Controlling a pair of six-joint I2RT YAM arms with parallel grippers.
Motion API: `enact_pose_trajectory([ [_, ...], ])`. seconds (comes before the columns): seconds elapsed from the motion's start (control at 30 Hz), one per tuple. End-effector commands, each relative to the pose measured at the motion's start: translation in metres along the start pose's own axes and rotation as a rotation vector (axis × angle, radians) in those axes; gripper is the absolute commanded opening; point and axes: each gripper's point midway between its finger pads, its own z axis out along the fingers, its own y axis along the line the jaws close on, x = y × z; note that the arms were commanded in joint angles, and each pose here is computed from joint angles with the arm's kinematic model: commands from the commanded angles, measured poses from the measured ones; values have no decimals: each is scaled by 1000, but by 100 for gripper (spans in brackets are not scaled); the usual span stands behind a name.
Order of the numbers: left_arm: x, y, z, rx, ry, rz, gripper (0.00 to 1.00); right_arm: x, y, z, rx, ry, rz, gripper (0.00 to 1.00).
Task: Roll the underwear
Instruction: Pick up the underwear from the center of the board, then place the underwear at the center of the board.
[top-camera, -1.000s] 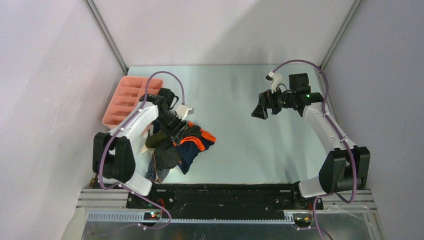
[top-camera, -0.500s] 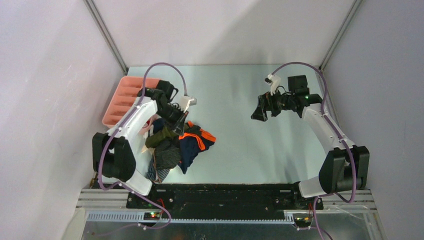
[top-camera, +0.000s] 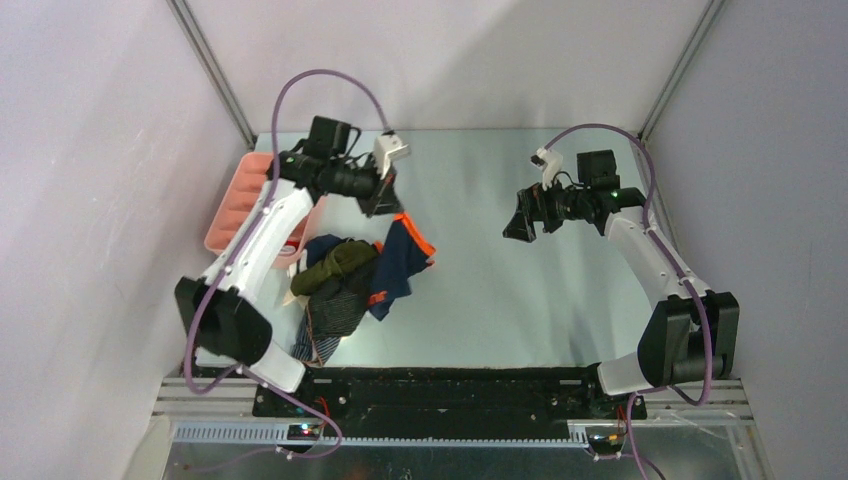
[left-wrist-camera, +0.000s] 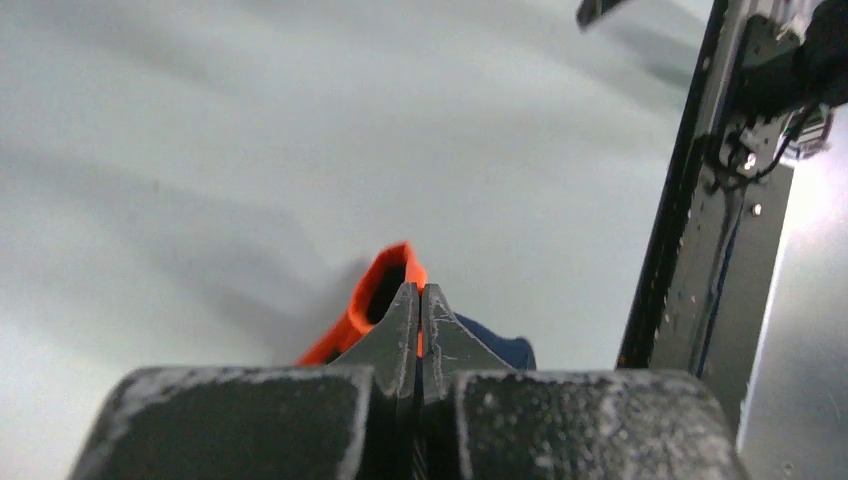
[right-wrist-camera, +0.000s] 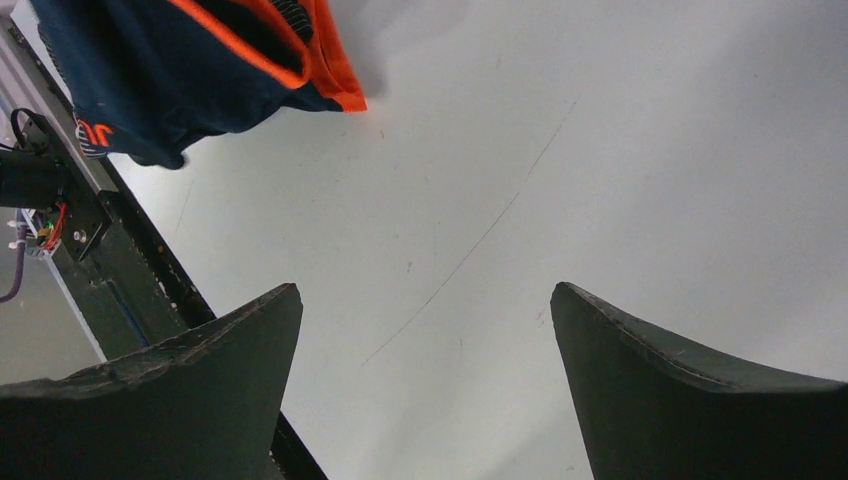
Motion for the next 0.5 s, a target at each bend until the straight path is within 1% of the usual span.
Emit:
enact_pose_trajectory([
  [0.0, -57, -4, 50, 119, -119, 37, 0, -10, 2, -10, 4, -43, -31, 100],
  [0.03, -65, -8, 71, 155, -113, 43, 0, -10, 1, -12, 10, -43, -23, 99],
  [0.07, -73, -9, 81, 165, -124, 56, 0, -10, 0, -13, 15, -45, -19, 99],
  [0.1, -74, -5, 100, 171, -119, 30, 0, -9, -3, -15, 24, -48, -6, 99],
  [0.13, -90, -10, 114, 180, -168, 24, 0, -8, -5, -18, 34, -49, 1, 99],
  [0.17, -84, -6, 130, 174, -169, -10, 0, -7, -8, -20, 46, -52, 18, 99],
  [0.2, -102, -3, 139, 156, -239, -46, 0, -7, -10, -23, 59, -55, 27, 99],
  [0.23, -98, 3, 152, 148, -248, -94, 0, -6, -13, -26, 71, -58, 47, 100],
  [0.27, -108, 15, 159, 109, -302, -141, 0, -4, -14, -28, 80, -60, 59, 99],
  [0.3, -106, 21, 164, 88, -317, -170, 1, -3, -17, -31, 92, -67, 88, 99],
  [0.33, -117, 31, 165, 50, -380, -187, 8, 1, -18, -31, 96, -65, 108, 99],
  [0.37, -116, 37, 168, 31, -394, -201, 39, 5, -20, -31, 101, -64, 143, 99],
  [0.43, -128, 51, 162, -38, -441, -202, 57, 12, -21, -29, 106, -57, 194, 99],
  [0.47, -128, 57, 159, -74, -433, -193, 60, 14, -21, -29, 109, -56, 207, 99],
])
